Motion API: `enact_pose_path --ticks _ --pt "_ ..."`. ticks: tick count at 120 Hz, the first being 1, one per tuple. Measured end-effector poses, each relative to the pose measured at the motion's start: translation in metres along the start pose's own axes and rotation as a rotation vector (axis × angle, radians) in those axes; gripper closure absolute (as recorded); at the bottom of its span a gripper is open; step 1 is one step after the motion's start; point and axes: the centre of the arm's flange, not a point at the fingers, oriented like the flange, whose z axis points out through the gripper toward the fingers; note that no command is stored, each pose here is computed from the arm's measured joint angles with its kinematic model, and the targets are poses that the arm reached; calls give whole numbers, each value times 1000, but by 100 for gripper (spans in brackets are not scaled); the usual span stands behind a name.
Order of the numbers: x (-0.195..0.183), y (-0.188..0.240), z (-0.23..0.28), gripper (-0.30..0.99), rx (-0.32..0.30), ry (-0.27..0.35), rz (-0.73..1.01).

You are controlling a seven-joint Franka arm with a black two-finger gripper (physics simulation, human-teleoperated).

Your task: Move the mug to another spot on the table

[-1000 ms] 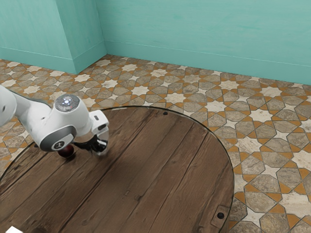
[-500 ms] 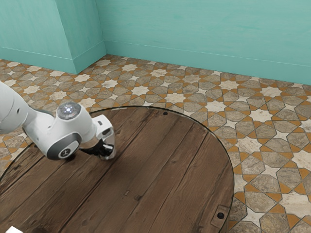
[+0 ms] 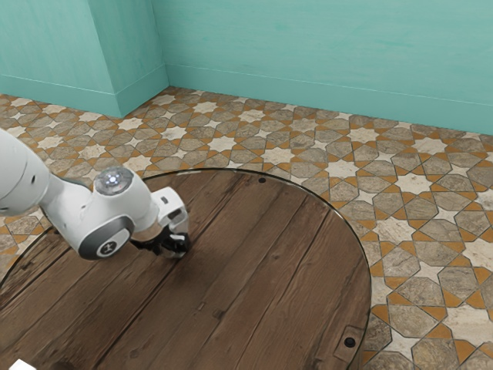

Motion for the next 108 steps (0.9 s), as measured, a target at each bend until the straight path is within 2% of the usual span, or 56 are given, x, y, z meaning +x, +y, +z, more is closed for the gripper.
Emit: enact_pose_path --ticks 12,27,50,68,74,84,91,101,108 --pt "-5 0 -10 19 -5 -1 -31" --pt "-8 14 -31 11 -18 0 -68" --pt "0 -10 -46 4 3 -12 -211" --pt "18 -24 -80 2 16 12 -284" --pt "29 -13 -98 2 6 35 -275" --pt "60 31 -137 1 -17 68 -222" --pt "96 49 -172 1 -29 79 -221" --pt "141 63 -207 1 -17 71 -194" --pt "158 68 -221 0 -2 36 -170"
